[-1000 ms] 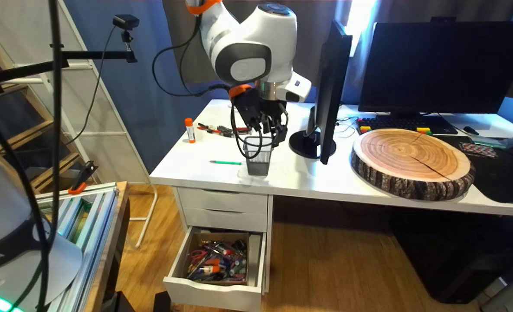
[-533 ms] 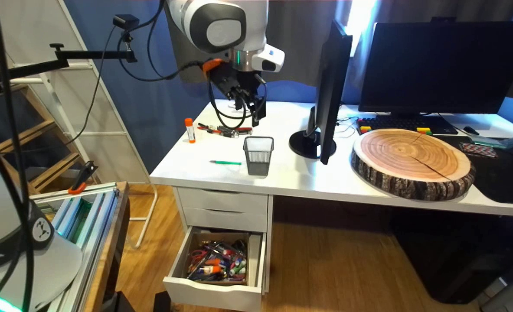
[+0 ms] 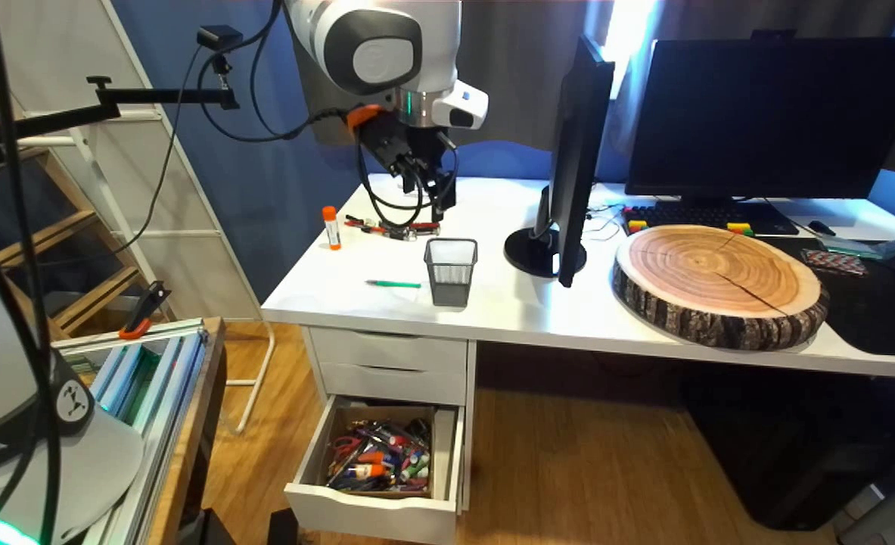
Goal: Remove the basket from the box in the drawer, put it on the desk and put the green pencil on the desk inside the basket
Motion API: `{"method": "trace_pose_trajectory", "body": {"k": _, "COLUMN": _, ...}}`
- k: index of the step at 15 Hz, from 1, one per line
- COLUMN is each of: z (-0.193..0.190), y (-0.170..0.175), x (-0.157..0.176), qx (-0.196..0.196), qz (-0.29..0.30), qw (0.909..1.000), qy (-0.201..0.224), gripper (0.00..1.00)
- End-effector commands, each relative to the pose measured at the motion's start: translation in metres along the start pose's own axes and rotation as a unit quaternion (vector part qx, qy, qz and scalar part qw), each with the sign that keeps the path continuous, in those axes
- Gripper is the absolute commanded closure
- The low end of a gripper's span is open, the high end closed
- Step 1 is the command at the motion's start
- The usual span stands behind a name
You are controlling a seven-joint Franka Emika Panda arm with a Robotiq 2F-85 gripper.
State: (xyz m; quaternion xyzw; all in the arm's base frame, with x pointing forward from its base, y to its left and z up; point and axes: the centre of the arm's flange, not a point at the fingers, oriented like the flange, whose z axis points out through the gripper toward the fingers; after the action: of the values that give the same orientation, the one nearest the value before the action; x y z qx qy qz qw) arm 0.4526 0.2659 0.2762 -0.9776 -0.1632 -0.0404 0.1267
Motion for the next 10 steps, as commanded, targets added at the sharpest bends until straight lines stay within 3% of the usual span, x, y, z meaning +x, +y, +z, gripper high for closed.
{"method": "trace_pose_trajectory", "body": {"k": 1, "z": 0.032, "y": -0.027, "x": -0.021, "qx": 0.037, "qz": 0.019, "qw": 0.9984, "qy": -0.038, "gripper": 0.00}}
{"method": "trace_pose_trajectory", "body": {"k": 5, "z": 0.075, "y": -0.052, "x": -0.045, "qx": 0.026, "qz": 0.051, "qw": 0.9964, "qy": -0.062, "gripper": 0.00}}
{"method": "trace_pose_trajectory", "body": {"k": 10, "z": 0.126, "y": -0.051, "x": -0.051, "qx": 0.004, "qz": 0.093, "qw": 0.9954, "qy": -0.026, "gripper": 0.00}}
